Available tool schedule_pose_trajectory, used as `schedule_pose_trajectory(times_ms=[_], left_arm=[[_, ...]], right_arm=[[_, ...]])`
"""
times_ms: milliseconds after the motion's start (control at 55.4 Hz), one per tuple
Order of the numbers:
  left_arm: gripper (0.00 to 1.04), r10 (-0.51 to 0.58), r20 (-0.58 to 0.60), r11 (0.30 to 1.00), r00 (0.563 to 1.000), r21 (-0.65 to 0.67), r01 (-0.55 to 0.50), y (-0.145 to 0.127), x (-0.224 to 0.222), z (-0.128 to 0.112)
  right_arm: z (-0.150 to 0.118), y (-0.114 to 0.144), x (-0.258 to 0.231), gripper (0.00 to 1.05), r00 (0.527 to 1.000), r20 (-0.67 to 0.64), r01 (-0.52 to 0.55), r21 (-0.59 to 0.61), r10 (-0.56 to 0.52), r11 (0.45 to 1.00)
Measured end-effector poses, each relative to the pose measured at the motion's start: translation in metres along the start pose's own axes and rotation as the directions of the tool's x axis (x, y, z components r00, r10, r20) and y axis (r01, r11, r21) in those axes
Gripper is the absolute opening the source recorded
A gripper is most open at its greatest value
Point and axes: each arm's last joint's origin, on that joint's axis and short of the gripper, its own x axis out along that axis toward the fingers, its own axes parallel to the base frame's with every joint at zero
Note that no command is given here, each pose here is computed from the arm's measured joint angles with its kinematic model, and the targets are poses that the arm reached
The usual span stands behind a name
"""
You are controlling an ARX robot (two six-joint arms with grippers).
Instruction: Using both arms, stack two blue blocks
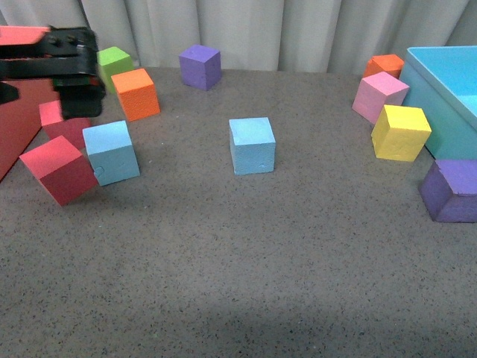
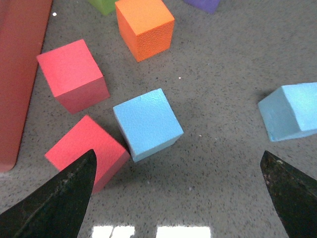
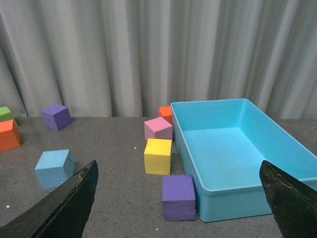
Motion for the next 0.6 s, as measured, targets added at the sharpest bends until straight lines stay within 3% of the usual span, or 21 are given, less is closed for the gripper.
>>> schedule_pose_trajectory(times_ms=[271,596], left_arm=[[0.98,0.066,-0.161,0.997,0.985,-0.017,-0.069,-0.017,0.070,0.018],[0.98,0.132,-0.277,0.989,0.952,-0.031,-0.147,-0.020,0.104,0.014]], right_arm=[[0.000,0.000,0.000,0.95,1.000,0.000,0.000,0.000,0.000,1.000],[0.000,0.000,0.000,0.95,1.000,0.000,0.000,0.000,0.000,1.000]])
